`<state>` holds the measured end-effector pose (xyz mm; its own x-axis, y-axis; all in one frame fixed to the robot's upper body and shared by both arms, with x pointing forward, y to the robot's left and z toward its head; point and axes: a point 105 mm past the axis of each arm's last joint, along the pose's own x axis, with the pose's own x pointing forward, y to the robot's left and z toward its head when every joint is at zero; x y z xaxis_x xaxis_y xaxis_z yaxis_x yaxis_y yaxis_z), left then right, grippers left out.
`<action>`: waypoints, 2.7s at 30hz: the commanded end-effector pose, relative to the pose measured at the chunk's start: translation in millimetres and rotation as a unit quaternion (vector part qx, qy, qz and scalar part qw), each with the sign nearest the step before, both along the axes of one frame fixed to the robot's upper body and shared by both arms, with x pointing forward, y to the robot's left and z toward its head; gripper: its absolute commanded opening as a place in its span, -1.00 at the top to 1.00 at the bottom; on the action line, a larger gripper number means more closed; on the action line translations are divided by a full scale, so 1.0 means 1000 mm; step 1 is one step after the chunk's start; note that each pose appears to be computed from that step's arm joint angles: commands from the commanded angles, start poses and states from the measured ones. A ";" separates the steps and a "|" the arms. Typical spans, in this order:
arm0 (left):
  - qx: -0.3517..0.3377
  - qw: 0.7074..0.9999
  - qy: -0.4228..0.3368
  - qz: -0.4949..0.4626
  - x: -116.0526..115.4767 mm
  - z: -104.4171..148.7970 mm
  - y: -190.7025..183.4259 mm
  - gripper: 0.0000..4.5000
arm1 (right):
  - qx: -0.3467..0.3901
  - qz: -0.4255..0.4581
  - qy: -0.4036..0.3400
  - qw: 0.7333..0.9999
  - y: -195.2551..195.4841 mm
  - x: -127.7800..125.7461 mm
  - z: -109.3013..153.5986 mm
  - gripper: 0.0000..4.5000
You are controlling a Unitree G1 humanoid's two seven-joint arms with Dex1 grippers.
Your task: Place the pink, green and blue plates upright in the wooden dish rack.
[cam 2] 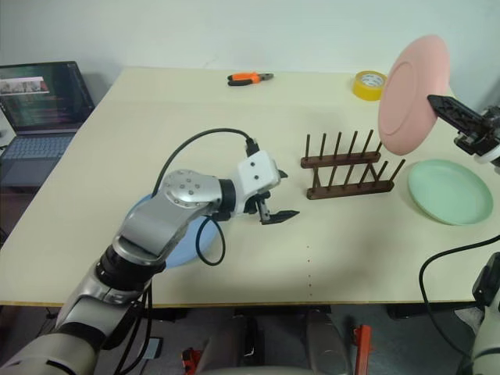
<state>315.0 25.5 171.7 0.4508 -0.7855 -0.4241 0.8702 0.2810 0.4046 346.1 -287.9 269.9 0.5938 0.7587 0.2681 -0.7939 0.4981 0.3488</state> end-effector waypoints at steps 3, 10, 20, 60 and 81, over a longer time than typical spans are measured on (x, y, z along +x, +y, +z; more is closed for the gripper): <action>-0.005 1.000 -0.019 -0.012 -0.006 0.012 0.000 -1.00 | -0.008 0.003 -0.029 1.000 -0.004 -0.003 0.012 0.99; -0.003 1.000 -0.017 -0.010 -0.008 0.012 0.001 -1.00 | -0.009 0.001 -0.017 1.000 -0.006 -0.001 0.005 0.99; 0.003 1.000 -0.015 -0.008 -0.010 0.011 0.004 -1.00 | -0.006 -0.003 0.001 1.000 -0.009 0.002 -0.008 0.99; 0.016 1.000 -0.016 0.001 -0.008 0.014 0.010 -1.00 | -0.072 -0.011 0.010 0.997 -0.012 0.008 -0.029 -0.61; -0.009 0.998 -0.042 -0.055 -0.001 0.021 -0.023 -1.00 | -0.286 -0.174 0.048 0.941 -0.083 -0.038 -0.042 -0.61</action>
